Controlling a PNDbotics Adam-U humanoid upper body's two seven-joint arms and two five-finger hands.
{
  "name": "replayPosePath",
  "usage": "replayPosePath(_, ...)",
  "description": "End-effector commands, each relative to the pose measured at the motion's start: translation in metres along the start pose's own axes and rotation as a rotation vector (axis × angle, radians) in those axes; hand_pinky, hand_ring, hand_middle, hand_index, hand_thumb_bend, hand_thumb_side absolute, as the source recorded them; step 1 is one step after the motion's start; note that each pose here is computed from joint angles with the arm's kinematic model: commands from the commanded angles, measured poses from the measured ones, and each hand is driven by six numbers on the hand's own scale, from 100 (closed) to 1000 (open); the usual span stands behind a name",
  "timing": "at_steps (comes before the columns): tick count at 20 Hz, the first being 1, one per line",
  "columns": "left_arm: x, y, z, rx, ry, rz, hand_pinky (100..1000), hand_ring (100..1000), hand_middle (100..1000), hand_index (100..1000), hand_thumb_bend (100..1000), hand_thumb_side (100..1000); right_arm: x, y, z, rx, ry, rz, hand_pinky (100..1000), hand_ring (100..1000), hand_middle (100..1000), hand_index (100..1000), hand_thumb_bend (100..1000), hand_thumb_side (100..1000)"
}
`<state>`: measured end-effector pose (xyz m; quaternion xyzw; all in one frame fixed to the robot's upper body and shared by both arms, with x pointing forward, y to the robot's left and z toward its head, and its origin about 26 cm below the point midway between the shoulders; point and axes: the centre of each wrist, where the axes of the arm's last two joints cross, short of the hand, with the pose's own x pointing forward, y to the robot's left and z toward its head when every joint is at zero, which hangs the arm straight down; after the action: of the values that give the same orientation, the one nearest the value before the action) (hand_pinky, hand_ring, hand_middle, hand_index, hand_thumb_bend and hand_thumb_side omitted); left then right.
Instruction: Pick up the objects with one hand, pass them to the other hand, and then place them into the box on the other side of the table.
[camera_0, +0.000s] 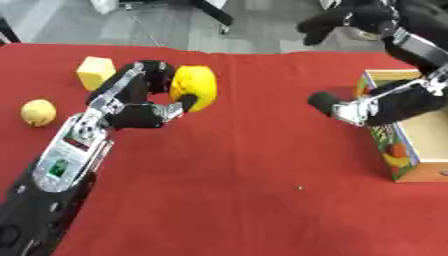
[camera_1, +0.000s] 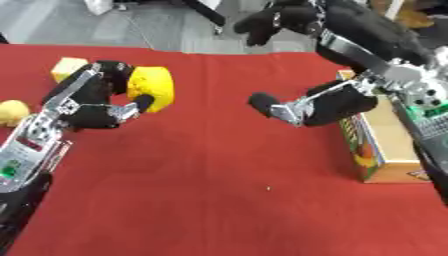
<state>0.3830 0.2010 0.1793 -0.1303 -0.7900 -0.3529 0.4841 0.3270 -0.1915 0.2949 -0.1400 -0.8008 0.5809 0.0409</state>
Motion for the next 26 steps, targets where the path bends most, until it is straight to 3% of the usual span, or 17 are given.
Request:
replayPosePath(1, 0.017, 0.005, -0.006, -0.053, -0.025, -0.03, 593, 446, 418, 484, 342, 100, 0.004, -0.008, -0.006, 0.017, -0.04, 0.023, 661, 628, 611, 837, 334, 345)
replayPosePath(16, 0.024, 0.007, -0.01, -0.074, 0.037, -0.089, 610, 464, 425, 490, 337, 100, -0.002, 0.004, -0.009, 0.083, -0.008, 0.032, 629, 600, 573, 789, 293, 290)
replayPosePath(17, 0.025, 0.007, -0.01, -0.077, 0.037, -0.092, 612, 466, 425, 490, 336, 100, -0.003, 0.004, -0.008, 0.085, -0.007, 0.033, 631, 602, 575, 734, 293, 289)
replayPosePath(18, 0.026, 0.008, -0.01, -0.079, 0.036, -0.095, 612, 467, 424, 490, 336, 100, -0.002, 0.004, -0.007, 0.092, -0.007, 0.036, 632, 602, 575, 733, 293, 289)
replayPosePath(26, 0.038, 0.003, -0.019, -0.089, -0.003, -0.091, 643, 523, 428, 494, 342, 100, -0.002, 0.008, -0.014, 0.154, -0.009, 0.067, 655, 624, 599, 815, 327, 323)
